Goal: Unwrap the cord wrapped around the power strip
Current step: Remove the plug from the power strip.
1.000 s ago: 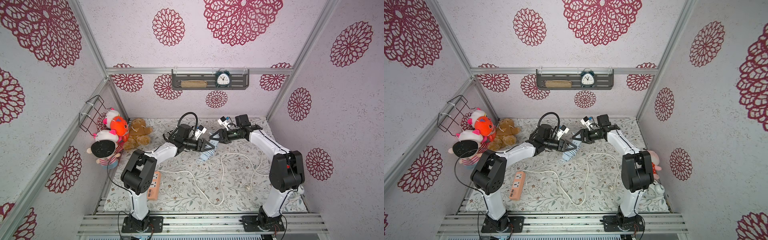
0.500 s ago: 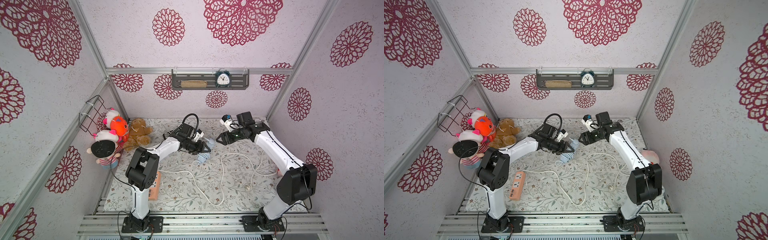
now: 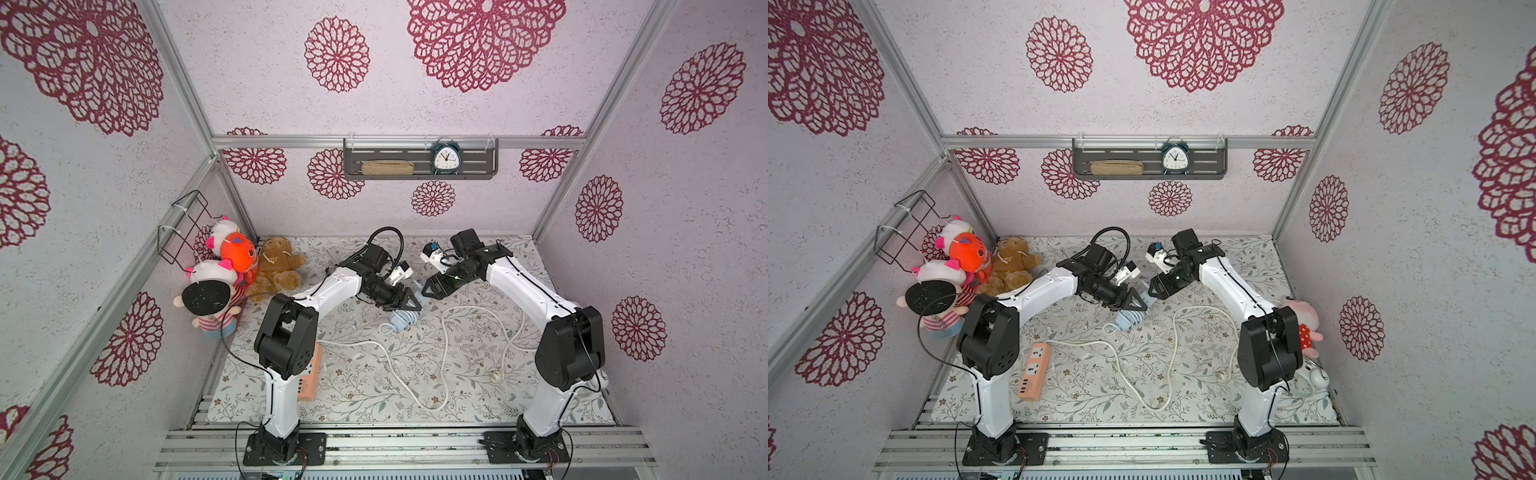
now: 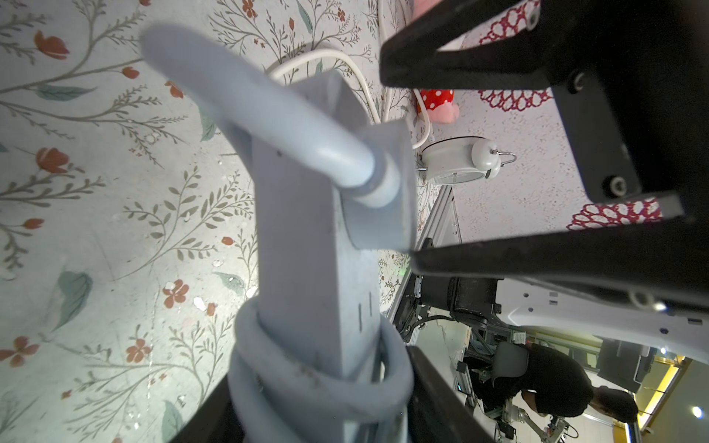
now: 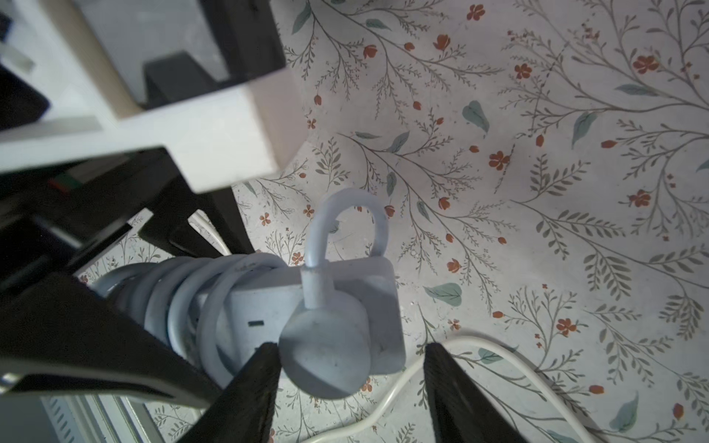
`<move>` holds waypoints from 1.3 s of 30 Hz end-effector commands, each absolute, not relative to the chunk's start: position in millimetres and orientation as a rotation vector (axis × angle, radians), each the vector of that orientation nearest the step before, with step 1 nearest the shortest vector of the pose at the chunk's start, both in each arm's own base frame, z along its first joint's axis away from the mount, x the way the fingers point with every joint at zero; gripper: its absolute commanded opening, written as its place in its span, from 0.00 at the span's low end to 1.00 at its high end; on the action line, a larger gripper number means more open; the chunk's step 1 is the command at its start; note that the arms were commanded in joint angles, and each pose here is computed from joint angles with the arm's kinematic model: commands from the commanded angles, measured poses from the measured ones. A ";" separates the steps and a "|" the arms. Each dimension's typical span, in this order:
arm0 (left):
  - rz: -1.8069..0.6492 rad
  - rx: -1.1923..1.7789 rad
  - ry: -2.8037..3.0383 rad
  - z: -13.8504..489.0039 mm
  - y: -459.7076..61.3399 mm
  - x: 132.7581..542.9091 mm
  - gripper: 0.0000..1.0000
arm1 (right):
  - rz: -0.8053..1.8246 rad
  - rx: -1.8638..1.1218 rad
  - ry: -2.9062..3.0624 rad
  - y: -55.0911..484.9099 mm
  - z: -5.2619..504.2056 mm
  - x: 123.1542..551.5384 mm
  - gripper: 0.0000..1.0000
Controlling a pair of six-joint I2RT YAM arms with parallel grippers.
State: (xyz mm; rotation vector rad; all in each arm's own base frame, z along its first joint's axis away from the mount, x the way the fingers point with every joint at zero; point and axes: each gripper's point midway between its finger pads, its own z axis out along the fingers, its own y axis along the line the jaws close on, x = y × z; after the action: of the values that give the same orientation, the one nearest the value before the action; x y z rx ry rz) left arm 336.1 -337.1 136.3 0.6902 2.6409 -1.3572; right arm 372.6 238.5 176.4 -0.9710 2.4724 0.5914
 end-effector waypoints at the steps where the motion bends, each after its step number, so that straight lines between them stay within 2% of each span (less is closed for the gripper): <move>1: -1.382 0.799 2.567 152.8 -343.8 331.0 0.00 | 0.528 -0.978 2.477 240.1 182.5 376.8 0.59; 7: -1.334 0.791 2.582 150.7 -341.6 334.1 0.00 | 0.547 -1.010 2.505 252.1 176.6 368.4 0.50; 23: -1.327 0.785 2.546 158.7 -348.1 340.2 0.00 | 0.523 -1.022 2.540 257.8 161.1 362.5 0.42; 29: -1.354 0.841 2.551 155.1 -351.5 329.4 0.00 | 0.535 -1.049 2.503 261.9 161.3 364.4 0.29; 31: -1.338 0.840 2.575 148.9 -350.4 328.6 0.00 | 0.519 -1.043 2.484 261.2 164.3 366.8 0.14; 33: -1.282 0.823 2.627 138.5 -345.8 330.2 0.00 | 0.504 -1.030 2.481 259.9 167.2 369.0 0.03; 34: -1.230 0.800 2.670 130.4 -341.7 332.3 0.00 | 0.490 -1.014 2.484 258.7 169.1 371.2 0.00; 39: -0.991 0.528 2.837 91.0 -323.7 361.5 0.00 | 0.413 -0.920 2.474 255.0 182.7 379.6 0.00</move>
State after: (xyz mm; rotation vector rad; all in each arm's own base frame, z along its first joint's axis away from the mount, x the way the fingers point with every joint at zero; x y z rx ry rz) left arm 347.2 -333.5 117.4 0.6912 2.7306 -1.1395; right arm 371.6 249.0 154.7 -0.9956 2.5420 0.4340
